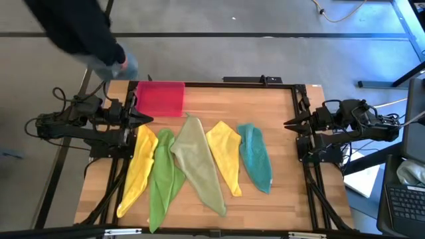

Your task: Fold microfiber towels

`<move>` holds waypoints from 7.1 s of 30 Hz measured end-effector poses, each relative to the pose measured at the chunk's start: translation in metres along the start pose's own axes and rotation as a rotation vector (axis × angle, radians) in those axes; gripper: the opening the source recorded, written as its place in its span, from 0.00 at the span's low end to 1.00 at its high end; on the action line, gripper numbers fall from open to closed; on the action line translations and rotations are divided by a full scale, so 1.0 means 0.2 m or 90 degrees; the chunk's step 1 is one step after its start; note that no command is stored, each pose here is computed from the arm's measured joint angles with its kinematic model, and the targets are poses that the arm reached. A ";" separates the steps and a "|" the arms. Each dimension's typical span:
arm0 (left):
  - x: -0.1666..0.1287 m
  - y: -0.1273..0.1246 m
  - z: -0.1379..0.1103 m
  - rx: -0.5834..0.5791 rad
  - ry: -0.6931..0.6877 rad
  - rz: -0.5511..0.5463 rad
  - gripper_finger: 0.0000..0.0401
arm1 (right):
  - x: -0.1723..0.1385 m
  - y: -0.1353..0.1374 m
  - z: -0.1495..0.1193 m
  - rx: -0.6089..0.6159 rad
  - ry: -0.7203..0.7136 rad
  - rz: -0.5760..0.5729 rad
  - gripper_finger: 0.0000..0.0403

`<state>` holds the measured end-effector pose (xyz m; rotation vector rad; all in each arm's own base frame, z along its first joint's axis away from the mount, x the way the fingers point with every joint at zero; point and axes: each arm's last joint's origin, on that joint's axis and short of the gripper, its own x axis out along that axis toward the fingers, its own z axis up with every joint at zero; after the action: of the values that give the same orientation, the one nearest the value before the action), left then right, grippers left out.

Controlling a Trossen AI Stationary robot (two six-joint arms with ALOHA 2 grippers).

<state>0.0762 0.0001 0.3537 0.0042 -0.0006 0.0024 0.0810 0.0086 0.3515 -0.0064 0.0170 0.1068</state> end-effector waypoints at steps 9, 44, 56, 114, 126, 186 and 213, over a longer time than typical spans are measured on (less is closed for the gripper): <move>0.00 0.00 0.00 0.000 0.000 0.000 0.00 | 0.00 0.00 0.00 0.000 0.000 0.000 0.13; 0.00 0.01 0.01 -0.002 -0.009 0.023 0.00 | 0.14 -0.02 -0.07 0.160 0.096 -0.089 0.13; -0.02 0.02 0.20 -0.139 -0.273 0.070 0.00 | 0.54 -0.01 -0.28 0.655 0.269 -0.202 0.13; 0.78 -0.05 0.06 -0.573 -0.336 0.026 0.00 | 0.62 -0.85 -0.99 0.608 0.642 -0.243 0.48; 0.78 -0.05 0.06 -0.578 -0.337 0.028 0.00 | 0.63 -0.83 -0.99 0.692 0.609 -0.108 0.48; 0.82 0.04 -0.06 -0.566 -0.202 0.137 0.00 | 0.63 -0.87 -0.92 0.527 0.691 -0.167 0.35; 1.22 0.10 -0.08 -0.607 -0.278 0.001 0.00 | 0.62 -0.76 -1.00 0.552 0.664 -0.118 0.31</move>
<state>0.3202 0.0203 0.3383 -0.9486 -0.4374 0.0019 0.2174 -0.1314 0.1495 0.8037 1.1013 -0.1055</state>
